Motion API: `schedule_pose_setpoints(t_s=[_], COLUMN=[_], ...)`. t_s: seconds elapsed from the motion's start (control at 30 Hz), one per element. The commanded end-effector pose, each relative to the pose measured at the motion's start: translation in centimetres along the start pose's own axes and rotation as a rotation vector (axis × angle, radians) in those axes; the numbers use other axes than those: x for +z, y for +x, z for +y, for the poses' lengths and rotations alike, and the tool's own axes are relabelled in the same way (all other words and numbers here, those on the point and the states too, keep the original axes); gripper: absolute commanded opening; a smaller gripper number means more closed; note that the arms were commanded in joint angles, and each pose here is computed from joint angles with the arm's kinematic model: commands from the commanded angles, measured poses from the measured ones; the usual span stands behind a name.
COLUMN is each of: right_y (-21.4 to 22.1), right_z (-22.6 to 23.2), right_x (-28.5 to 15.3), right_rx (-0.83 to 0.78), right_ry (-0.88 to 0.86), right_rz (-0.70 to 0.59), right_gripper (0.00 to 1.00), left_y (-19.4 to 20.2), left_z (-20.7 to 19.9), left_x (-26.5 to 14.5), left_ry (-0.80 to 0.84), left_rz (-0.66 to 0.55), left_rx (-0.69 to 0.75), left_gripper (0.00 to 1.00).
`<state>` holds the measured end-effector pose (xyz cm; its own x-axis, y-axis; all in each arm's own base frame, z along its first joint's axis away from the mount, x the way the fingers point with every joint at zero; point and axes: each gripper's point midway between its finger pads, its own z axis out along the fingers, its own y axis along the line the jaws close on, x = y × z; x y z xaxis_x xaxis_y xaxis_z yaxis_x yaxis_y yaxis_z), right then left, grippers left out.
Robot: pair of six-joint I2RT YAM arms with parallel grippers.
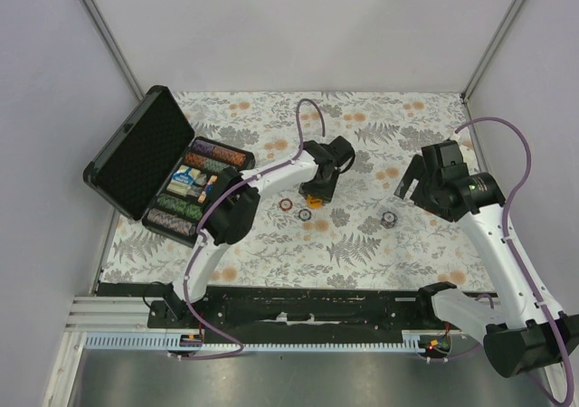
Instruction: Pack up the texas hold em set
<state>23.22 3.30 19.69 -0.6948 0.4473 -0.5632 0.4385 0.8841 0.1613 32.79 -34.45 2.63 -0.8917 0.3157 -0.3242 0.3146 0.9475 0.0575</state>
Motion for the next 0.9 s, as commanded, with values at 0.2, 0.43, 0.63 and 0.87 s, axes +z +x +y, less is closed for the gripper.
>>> schedule_pose_setpoints(t_s=[0.2,0.43,0.63,0.87], right_y=[-0.5,-0.4,-0.3,-0.3], right_z=[0.7,0.9,1.1,1.5], right_x=[0.6,0.9,1.2,1.3], right_rx=[-0.004,-0.005,-0.006,-0.004], right_ry=[-0.014,-0.019,-0.021,-0.032], right_rz=[-0.007,0.002,0.012,0.020], right_gripper=[0.98,0.98,0.98,0.98], left_y=[-3.2,-3.3,-2.7,-0.8], left_z=[4.2,9.0,14.2,20.6], left_x=[-6.0,-7.5,-8.8,-10.0], left_ry=[-0.010,-0.068,-0.134,-0.178], left_rz=[-0.129,-0.152,-0.167,-0.166], left_rx=[-0.131,-0.208,-0.291,-0.423], left_gripper=[0.49,0.49,0.49,0.50])
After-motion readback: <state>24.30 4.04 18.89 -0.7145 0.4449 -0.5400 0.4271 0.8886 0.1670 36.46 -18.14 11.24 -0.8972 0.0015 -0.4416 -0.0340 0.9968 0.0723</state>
